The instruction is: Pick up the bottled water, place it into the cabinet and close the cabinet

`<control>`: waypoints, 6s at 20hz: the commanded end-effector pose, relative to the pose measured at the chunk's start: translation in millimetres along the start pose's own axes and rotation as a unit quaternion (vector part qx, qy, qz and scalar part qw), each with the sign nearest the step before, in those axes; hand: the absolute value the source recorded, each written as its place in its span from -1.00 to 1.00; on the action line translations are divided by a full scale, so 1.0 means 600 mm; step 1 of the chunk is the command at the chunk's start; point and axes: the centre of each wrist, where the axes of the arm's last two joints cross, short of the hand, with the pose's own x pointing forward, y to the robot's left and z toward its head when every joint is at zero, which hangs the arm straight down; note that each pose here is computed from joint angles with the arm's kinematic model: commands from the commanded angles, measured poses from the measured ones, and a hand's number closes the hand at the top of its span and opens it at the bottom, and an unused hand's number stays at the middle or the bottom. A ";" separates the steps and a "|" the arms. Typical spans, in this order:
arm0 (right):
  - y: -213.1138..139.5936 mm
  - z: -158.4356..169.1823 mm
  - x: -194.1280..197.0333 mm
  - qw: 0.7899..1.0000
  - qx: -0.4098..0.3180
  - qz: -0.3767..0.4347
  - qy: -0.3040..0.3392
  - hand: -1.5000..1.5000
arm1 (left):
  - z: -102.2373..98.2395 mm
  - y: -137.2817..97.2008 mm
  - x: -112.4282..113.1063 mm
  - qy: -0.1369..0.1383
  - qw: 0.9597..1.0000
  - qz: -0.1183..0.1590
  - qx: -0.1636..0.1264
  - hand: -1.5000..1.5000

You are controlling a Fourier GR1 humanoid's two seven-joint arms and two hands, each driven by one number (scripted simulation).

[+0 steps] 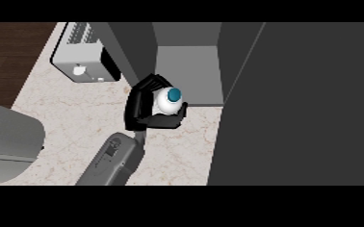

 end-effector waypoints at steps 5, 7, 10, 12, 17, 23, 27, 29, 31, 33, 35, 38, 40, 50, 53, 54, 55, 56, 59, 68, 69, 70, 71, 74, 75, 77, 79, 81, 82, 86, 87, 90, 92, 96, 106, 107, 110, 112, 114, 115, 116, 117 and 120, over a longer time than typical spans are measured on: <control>0.005 0.031 0.037 1.000 -0.005 0.014 -0.022 -1.00 | -0.046 -0.068 0.037 0.005 0.999 -0.043 0.011 1.00; -0.009 0.034 0.053 1.000 -0.010 0.020 -0.023 -1.00 | -0.075 -0.072 0.042 0.015 0.999 -0.047 0.015 1.00; -0.012 0.029 0.051 0.999 -0.020 0.018 -0.018 -1.00 | -0.097 -0.051 0.028 0.031 0.998 -0.052 0.019 1.00; -0.017 0.026 0.042 1.000 -0.017 0.017 -0.016 -1.00 | -0.106 -0.049 0.030 0.034 0.997 -0.056 0.032 1.00; -0.013 0.025 0.015 1.000 -0.005 0.008 -0.012 -1.00 | -0.120 -0.063 0.009 0.057 0.995 -0.050 0.064 1.00; -0.022 0.021 0.016 1.000 -0.006 0.013 -0.019 -1.00 | -0.131 -0.064 -0.008 0.058 0.987 -0.105 0.108 1.00; -0.024 0.034 0.029 1.000 -0.009 0.009 -0.017 -1.00 | -0.156 -0.034 -0.018 0.067 0.982 -0.129 0.117 1.00; -0.023 0.040 0.033 1.000 -0.008 0.005 -0.023 -1.00 | -0.165 -0.032 -0.016 0.058 0.979 -0.145 0.131 1.00; -0.019 0.019 0.009 1.000 0.006 0.008 -0.020 -1.00 | -0.174 -0.031 -0.016 0.047 0.974 -0.178 0.135 1.00; -0.025 0.040 0.027 1.000 0.010 0.011 -0.016 -1.00 | -0.171 -0.029 -0.020 0.046 0.971 -0.182 0.150 1.00; -0.030 0.022 0.010 1.000 0.010 0.012 -0.019 -1.00 | -0.169 -0.020 -0.026 0.041 0.973 -0.172 0.149 1.00; -0.036 0.043 0.023 1.000 0.011 0.014 -0.019 -1.00 | -0.189 0.004 -0.014 0.039 0.964 -0.212 0.155 1.00; -0.033 0.032 0.022 0.999 0.011 0.017 -0.030 -1.00 | -0.171 0.004 -0.032 0.038 0.963 -0.227 0.144 1.00; -0.025 0.029 0.021 0.999 0.004 0.010 -0.038 -1.00 | -0.196 -0.015 -0.012 0.037 0.969 -0.205 0.136 -1.00; -0.034 0.036 0.004 0.999 0.017 0.014 -0.028 -1.00 | -0.200 -0.005 -0.008 0.032 0.969 -0.193 0.150 -1.00; -0.042 0.030 0.009 1.000 0.013 0.015 -0.021 -1.00 | -0.198 -0.019 -0.010 0.042 0.972 -0.185 0.138 -1.00; -0.034 0.035 -0.005 0.999 0.026 0.018 -0.025 -1.00 | -0.195 -0.013 -0.013 0.038 0.973 -0.172 0.146 -1.00; -0.038 0.040 0.003 0.999 0.024 0.013 -0.034 -1.00 | -0.212 0.003 0.004 0.031 0.972 -0.180 0.148 -1.00; -0.043 0.033 0.020 0.999 0.020 0.012 -0.031 -1.00 | -0.216 -0.012 0.006 0.019 0.972 -0.205 0.115 -1.00; -0.039 0.030 -0.005 0.999 0.025 0.013 -0.026 -1.00 | -0.218 -0.038 0.014 -0.021 0.997 -0.070 0.029 -1.00; -0.033 0.027 -0.006 0.999 0.021 0.014 -0.026 -1.00 | -0.216 -0.040 0.015 -0.020 0.998 -0.054 0.010 -1.00; -0.035 0.027 -0.004 0.999 0.012 0.015 -0.032 -1.00 | -0.214 -0.039 0.012 -0.019 0.999 -0.048 -0.005 -1.00; -0.037 0.034 0.013 0.999 0.025 0.021 -0.022 -1.00 | -0.237 -0.062 0.041 -0.011 0.999 -0.039 -0.005 -1.00; -0.034 0.040 0.021 0.999 0.003 0.024 -0.028 -1.00 | -0.216 -0.045 0.019 -0.016 0.999 -0.024 -0.016 -1.00; -0.034 0.034 0.006 0.999 0.016 0.024 -0.034 -1.00 | -0.214 -0.051 0.021 -0.017 1.000 -0.006 -0.007 -1.00; -0.037 0.044 0.002 0.999 -0.014 0.038 -0.018 -1.00 | -0.222 -0.066 0.040 -0.010 1.000 0.011 -0.025 -1.00; -0.026 0.039 -0.007 0.999 0.002 0.031 -0.021 -1.00 | -0.202 -0.074 0.035 -0.005 0.999 0.028 -0.017 -1.00; -0.036 0.034 0.009 0.999 -0.001 0.036 -0.028 -1.00 | -0.165 -0.057 0.005 -0.010 0.999 0.041 -0.019 -1.00; -0.036 0.029 0.009 0.999 0.001 0.032 -0.024 -1.00 | -0.185 -0.088 0.044 -0.004 0.998 0.047 -0.036 -1.00; -0.033 0.048 0.042 0.999 0.007 0.039 -0.009 -1.00 | -0.111 -0.078 0.009 0.003 0.998 0.056 -0.034 1.00; -0.021 0.041 0.001 0.999 0.010 0.042 -0.017 -1.00 | -0.112 -0.069 0.023 0.008 0.998 0.051 -0.031 1.00; -0.034 0.038 0.012 0.997 0.026 0.075 -0.017 -1.00 | -0.072 -0.016 0.021 0.007 0.998 0.058 -0.030 1.00; -0.035 0.041 0.018 0.993 0.066 0.100 -0.009 -1.00 | -0.034 -0.019 0.009 0.019 0.998 0.054 -0.030 1.00; -0.030 0.027 0.011 0.987 0.119 0.107 0.035 1.00 | 0.024 0.002 0.020 0.025 0.998 0.050 -0.039 1.00; 0.037 0.017 0.024 0.981 0.181 0.023 0.059 1.00 | 0.143 0.067 0.099 -0.007 0.999 0.043 0.000 1.00; 0.032 0.015 0.042 0.979 0.189 0.024 0.066 1.00 | 0.140 0.072 0.109 -0.002 0.999 0.042 0.004 1.00; 0.059 0.009 0.033 0.975 0.213 0.006 0.066 1.00 | 0.164 0.110 0.126 0.002 0.999 0.044 0.003 1.00; 0.094 -0.002 0.025 0.972 0.225 0.005 0.070 1.00 | 0.188 0.112 0.115 -0.001 0.999 0.035 0.017 1.00; 0.109 -0.037 0.017 0.970 0.232 -0.007 0.068 1.00 | 0.183 0.119 0.145 -0.009 0.999 0.035 0.013 1.00; 0.126 -0.015 0.034 0.966 0.252 -0.012 0.058 1.00 | 0.181 0.129 0.147 -0.018 0.998 0.041 0.033 1.00; 0.142 -0.027 0.031 0.964 0.258 -0.011 0.059 1.00 | 0.209 0.147 0.141 -0.003 0.999 0.040 0.026 1.00; 0.160 -0.047 0.001 0.961 0.269 0.002 0.072 1.00 | 0.197 0.159 0.149 0.002 0.998 0.047 0.028 1.00; 0.180 -0.055 0.016 0.958 0.281 0.040 0.032 1.00 | 0.218 0.198 0.135 -0.013 0.998 0.045 0.036 1.00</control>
